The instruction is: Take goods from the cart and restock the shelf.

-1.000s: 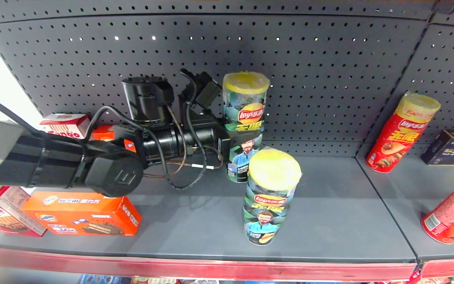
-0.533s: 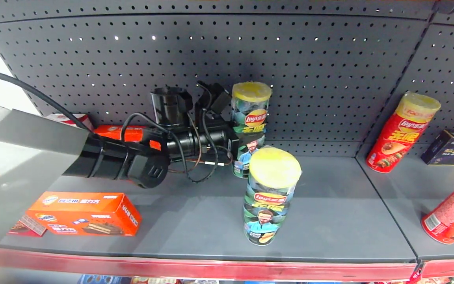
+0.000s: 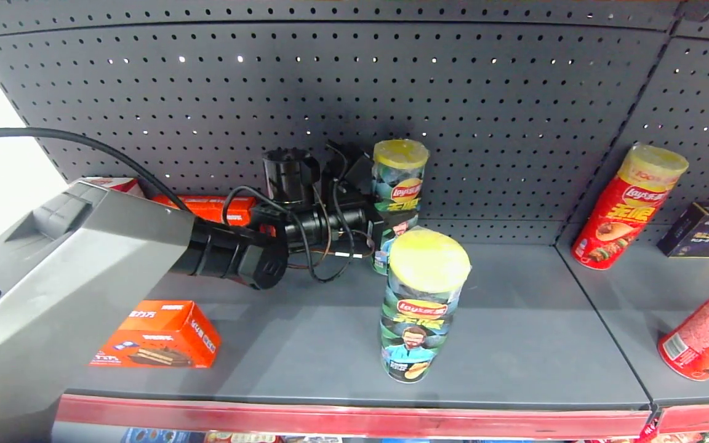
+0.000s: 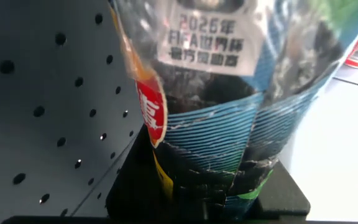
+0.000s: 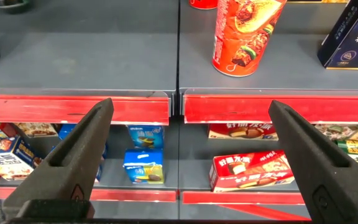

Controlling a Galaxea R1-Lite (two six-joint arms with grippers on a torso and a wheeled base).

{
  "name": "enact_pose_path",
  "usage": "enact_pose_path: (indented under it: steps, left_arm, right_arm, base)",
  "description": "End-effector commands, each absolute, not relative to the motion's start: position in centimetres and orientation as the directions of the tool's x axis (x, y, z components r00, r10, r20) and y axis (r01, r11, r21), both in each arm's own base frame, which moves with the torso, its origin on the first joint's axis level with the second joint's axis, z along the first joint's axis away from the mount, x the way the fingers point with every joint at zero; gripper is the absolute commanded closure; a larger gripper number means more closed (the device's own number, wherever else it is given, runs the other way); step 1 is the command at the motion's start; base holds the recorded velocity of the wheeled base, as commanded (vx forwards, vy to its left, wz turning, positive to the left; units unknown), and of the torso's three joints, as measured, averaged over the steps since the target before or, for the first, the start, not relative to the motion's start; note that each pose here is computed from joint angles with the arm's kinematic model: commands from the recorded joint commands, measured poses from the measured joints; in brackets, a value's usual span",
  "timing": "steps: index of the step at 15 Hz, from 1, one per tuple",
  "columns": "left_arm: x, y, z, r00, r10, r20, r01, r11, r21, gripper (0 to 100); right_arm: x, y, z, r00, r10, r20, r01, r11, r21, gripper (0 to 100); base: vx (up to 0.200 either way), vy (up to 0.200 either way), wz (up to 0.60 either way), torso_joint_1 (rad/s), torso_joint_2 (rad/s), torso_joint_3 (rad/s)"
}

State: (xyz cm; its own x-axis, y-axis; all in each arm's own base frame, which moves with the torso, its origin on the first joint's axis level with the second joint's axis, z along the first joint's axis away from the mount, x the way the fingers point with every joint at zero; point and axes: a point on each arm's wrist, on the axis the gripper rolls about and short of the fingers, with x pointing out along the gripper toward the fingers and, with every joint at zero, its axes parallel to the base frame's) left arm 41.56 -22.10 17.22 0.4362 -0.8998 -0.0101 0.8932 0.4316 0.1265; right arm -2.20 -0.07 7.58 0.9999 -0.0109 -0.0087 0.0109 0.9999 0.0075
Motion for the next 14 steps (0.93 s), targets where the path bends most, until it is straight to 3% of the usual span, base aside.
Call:
enact_pose_path:
  steps: [1, 7, 8, 11, 14]
  left_arm:
    - [42.4, -22.2, 16.1, 0.441, -0.897, -0.019, 0.892, 0.436, 0.121, 100]
    - [43.2, -21.9, 15.2, 0.456, -0.890, -0.026, 0.882, 0.448, 0.150, 100]
    - [43.4, -21.5, 15.2, 0.464, -0.885, -0.026, 0.877, 0.456, 0.152, 0]
    - [43.2, -21.3, 15.5, 0.468, -0.883, -0.028, 0.876, 0.460, 0.148, 0]
    - [42.2, -20.2, 17.8, 0.481, -0.877, -0.005, 0.865, 0.473, 0.166, 0]
  right_arm:
    - [-2.2, -0.1, 7.6, 1.000, -0.011, -0.011, 0.011, 1.000, 0.007, 0]
    - [-2.2, -0.1, 7.6, 1.000, -0.011, -0.011, 0.011, 1.000, 0.007, 0]
    - [-2.2, -0.1, 7.6, 1.000, -0.011, -0.011, 0.011, 1.000, 0.007, 0]
    - [-2.2, -0.1, 7.6, 1.000, -0.011, -0.011, 0.011, 1.000, 0.007, 0]
    - [-2.2, -0.1, 7.6, 1.000, -0.011, -0.011, 0.011, 1.000, 0.007, 0]
  base:
    - [0.000, 0.000, 0.00, 0.000, 0.00, 0.000]
    - [0.000, 0.000, 0.00, 0.000, 0.00, 0.000]
    - [0.000, 0.000, 0.00, 0.000, 0.00, 0.000]
    - [0.000, 0.000, 0.00, 0.000, 0.00, 0.000]
    - [0.000, 0.000, 0.00, 0.000, 0.00, 0.000]
